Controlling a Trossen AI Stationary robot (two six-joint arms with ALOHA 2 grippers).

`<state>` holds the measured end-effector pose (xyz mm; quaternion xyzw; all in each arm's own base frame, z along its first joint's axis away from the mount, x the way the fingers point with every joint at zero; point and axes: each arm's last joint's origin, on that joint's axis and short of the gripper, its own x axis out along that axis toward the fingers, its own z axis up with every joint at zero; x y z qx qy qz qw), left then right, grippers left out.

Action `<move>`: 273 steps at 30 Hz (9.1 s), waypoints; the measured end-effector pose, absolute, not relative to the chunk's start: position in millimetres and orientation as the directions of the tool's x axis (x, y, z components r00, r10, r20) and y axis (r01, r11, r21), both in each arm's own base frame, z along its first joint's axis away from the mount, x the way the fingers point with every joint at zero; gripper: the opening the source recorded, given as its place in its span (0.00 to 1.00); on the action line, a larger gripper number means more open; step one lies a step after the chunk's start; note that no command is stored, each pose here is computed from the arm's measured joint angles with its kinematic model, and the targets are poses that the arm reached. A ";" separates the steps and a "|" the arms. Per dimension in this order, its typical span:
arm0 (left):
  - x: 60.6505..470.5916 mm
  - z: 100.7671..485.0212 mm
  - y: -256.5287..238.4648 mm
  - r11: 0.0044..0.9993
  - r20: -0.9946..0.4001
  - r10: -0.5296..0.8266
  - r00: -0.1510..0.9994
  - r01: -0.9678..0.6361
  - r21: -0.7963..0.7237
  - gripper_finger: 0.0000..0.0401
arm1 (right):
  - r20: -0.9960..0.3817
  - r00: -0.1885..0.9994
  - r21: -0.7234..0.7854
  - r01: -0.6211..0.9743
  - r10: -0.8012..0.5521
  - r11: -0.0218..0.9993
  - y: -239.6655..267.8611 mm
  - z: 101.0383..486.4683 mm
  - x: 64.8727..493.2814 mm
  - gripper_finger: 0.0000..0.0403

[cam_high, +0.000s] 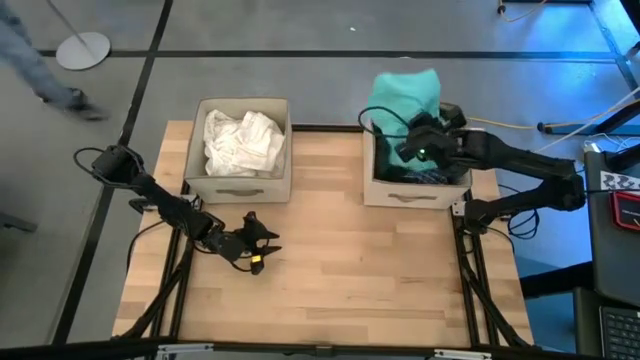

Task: Sort clothes
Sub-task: Put the blue shorts into the right brown bin, then return to Home Position

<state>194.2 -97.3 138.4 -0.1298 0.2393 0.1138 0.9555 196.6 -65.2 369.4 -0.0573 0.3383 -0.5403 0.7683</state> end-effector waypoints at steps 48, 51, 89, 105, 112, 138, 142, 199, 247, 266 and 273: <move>194.8 139.2 -97.5 0.951 -0.479 0.154 0.864 -0.260 -0.165 0.41 | -0.817 0.302 -0.046 0.816 -0.492 0.576 -82.6 365.6 174.8 0.61; 194.9 139.2 -97.2 0.963 -0.480 0.155 0.864 -0.241 -0.123 0.41 | -0.748 0.449 -0.031 0.712 -0.488 0.702 -68.9 362.5 194.6 0.60; 154.0 132.7 -20.5 0.986 -0.217 -0.005 0.976 -0.032 -0.163 0.02 | -0.255 0.965 0.186 -0.021 0.069 0.982 19.3 258.6 190.4 0.07; 129.4 148.7 -9.7 0.980 -0.186 0.069 0.980 -0.101 -0.169 0.02 | -0.108 0.986 0.215 -0.100 0.125 0.972 17.5 240.7 159.5 0.07; 121.3 150.5 -8.1 0.980 -0.182 0.092 0.979 -0.122 -0.160 0.02 | -0.066 0.989 0.227 -0.113 0.131 0.967 16.3 229.8 146.0 0.07; 116.8 152.8 -6.6 0.970 -0.160 0.125 0.979 -0.155 -0.188 0.02 | -0.080 0.984 0.164 -0.145 0.159 0.976 73.8 216.9 150.0 0.07; 116.8 152.5 -6.6 0.970 -0.164 0.126 0.978 -0.156 -0.186 0.02 | -0.061 0.984 0.170 -0.155 0.168 0.973 71.0 202.8 144.8 0.07; 96.6 170.8 4.9 0.974 0.051 0.225 0.973 -0.223 -0.046 0.00 | 0.019 0.986 0.211 -0.168 0.168 0.963 22.4 167.7 95.9 0.07; 96.8 170.4 4.7 0.970 0.046 0.221 0.974 -0.214 -0.114 0.01 | 0.015 0.986 0.211 -0.168 0.169 0.963 22.4 167.1 95.9 0.07; 96.8 170.5 4.7 0.970 0.047 0.221 0.974 -0.214 -0.117 0.01 | 0.014 0.986 0.211 -0.168 0.168 0.963 22.4 167.1 95.9 0.07; 96.8 170.5 4.7 0.970 0.047 0.221 0.974 -0.214 -0.115 0.01 | 0.014 0.986 0.211 -0.167 0.168 0.963 22.4 167.1 95.9 0.07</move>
